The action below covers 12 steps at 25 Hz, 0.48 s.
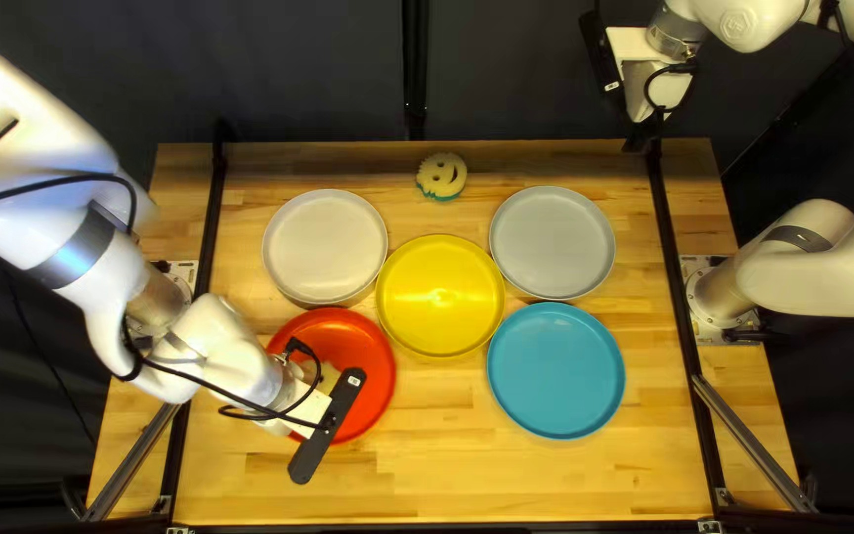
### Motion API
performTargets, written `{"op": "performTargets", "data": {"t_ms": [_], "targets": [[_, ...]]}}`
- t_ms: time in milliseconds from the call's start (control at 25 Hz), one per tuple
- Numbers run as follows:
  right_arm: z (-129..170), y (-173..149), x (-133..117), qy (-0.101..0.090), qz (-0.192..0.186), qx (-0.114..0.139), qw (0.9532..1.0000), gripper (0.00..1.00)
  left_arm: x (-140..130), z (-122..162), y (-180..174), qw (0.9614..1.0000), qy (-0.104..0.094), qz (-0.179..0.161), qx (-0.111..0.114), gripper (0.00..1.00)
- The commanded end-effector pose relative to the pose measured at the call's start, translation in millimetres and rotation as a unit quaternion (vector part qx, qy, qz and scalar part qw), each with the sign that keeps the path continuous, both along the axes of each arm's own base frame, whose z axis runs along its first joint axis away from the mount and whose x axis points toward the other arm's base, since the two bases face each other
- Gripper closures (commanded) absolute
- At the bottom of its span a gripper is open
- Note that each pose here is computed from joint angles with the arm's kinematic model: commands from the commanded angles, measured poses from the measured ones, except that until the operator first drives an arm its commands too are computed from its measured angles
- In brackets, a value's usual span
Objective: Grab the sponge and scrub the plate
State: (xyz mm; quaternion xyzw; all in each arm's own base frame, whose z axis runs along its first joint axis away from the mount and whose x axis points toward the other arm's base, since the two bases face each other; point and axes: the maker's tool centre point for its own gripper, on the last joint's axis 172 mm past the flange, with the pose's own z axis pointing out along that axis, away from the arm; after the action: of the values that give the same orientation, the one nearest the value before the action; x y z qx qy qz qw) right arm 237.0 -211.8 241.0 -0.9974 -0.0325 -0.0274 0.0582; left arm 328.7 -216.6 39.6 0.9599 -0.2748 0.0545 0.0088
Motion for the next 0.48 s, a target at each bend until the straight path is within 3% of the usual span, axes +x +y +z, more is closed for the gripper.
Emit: {"op": "performTargets", "data": {"t_ms": [40,280,480], "targets": [[0,0,0,0.000,0.000,0.000,1.0000,0.00,15,2,-1,0.9999,-0.007,-0.010,0.000,1.00],[0,0,0,0.000,0.000,0.000,1.0000,0.00,15,17,21,0.9999,-0.009,-0.007,0.007,1.00],[0,0,0,0.000,0.000,0.000,1.0000,0.00,5,61,39,0.9994,-0.008,0.000,0.032,1.00]]}}
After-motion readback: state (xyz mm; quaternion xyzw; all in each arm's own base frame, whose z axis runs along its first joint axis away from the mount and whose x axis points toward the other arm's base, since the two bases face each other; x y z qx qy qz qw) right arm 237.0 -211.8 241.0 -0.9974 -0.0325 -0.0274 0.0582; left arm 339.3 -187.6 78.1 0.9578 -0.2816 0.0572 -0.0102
